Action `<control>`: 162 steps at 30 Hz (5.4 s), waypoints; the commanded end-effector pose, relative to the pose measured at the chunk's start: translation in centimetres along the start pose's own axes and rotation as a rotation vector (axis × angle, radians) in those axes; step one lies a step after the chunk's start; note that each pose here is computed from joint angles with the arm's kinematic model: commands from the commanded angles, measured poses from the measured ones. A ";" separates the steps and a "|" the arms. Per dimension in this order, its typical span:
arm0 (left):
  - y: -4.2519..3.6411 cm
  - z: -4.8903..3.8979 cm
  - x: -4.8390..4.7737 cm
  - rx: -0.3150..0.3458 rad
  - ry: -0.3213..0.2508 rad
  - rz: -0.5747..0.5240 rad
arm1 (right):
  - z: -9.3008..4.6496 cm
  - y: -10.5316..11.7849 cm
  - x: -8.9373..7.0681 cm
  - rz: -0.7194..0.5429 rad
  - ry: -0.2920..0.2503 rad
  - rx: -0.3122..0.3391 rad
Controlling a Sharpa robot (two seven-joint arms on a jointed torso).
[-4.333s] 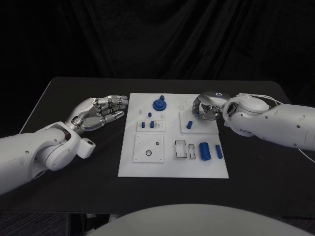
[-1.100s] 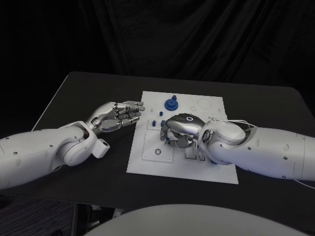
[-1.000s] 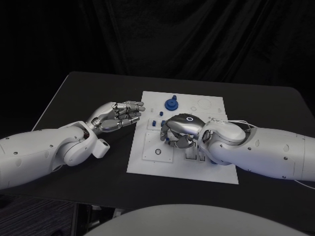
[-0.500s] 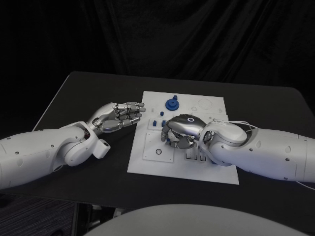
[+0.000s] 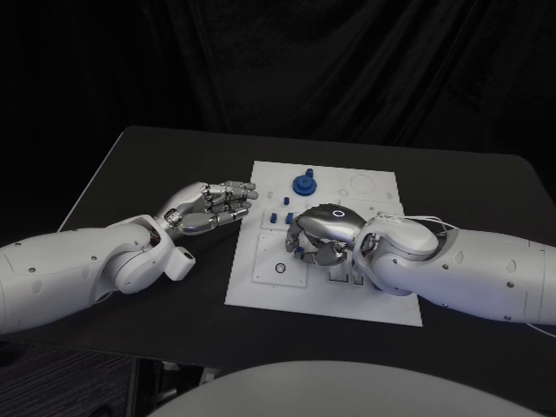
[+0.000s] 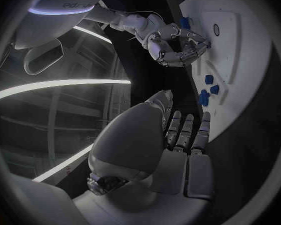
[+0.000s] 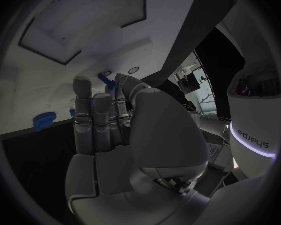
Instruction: Assemble the parts on the task board
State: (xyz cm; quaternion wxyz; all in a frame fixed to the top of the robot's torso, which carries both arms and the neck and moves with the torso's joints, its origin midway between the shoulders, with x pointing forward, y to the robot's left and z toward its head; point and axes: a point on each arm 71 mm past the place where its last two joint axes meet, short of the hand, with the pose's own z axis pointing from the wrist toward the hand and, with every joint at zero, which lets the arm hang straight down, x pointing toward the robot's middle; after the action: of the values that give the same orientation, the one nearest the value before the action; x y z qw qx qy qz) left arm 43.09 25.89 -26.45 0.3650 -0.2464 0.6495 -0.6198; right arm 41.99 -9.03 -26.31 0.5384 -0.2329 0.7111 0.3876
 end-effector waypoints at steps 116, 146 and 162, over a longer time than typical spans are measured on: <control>0.98 -0.41 0.73 -0.039 0.022 -0.037 | -3.9 -6.3 -7.4 -0.148 -0.070 0.354; 1.10 -0.39 0.72 -0.042 0.027 -0.040 | -2.2 -5.3 -2.4 -0.158 0.037 0.375; 1.22 -0.35 0.76 -0.048 0.032 -0.044 | -1.5 -5.1 -1.1 -0.154 0.050 0.371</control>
State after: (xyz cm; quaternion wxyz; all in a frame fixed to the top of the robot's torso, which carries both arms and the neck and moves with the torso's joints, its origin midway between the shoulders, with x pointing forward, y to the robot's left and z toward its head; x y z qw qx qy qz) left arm 42.59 25.84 -27.81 0.3420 -0.2587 0.6677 -0.6085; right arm 45.70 -13.30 -25.50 0.5935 -0.1929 0.7524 0.2108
